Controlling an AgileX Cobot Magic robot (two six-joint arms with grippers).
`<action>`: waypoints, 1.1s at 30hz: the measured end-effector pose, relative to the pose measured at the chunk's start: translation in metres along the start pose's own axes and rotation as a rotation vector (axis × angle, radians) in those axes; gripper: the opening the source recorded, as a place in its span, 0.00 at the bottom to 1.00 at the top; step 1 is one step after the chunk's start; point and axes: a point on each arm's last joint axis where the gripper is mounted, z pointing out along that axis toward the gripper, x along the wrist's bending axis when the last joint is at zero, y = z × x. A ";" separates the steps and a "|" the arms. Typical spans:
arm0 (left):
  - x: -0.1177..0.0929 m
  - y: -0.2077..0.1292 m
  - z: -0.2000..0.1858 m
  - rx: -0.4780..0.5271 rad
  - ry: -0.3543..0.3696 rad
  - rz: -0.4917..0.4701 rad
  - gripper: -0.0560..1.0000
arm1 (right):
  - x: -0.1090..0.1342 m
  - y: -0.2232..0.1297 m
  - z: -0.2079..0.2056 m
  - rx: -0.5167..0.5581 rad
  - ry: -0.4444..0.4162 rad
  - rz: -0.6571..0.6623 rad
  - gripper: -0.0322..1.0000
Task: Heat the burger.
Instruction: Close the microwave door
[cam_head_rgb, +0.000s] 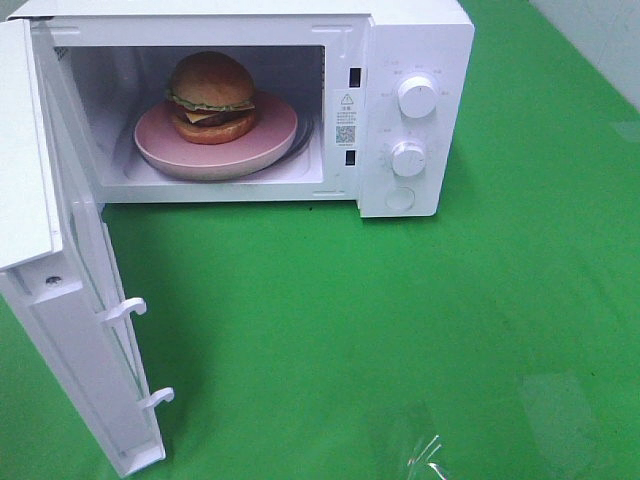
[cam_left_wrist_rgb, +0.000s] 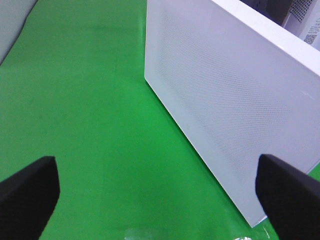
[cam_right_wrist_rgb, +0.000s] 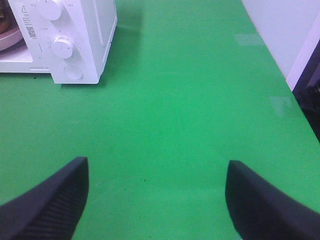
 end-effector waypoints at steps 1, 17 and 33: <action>0.000 0.000 0.000 0.000 0.000 0.000 0.99 | 0.000 0.000 0.000 0.000 0.000 0.000 0.77; 0.000 0.000 0.000 0.000 0.000 0.000 0.99 | 0.000 0.000 0.000 0.000 0.000 0.000 0.77; 0.000 0.000 0.000 0.000 0.000 0.000 0.99 | 0.000 0.000 0.000 0.000 0.000 0.000 0.77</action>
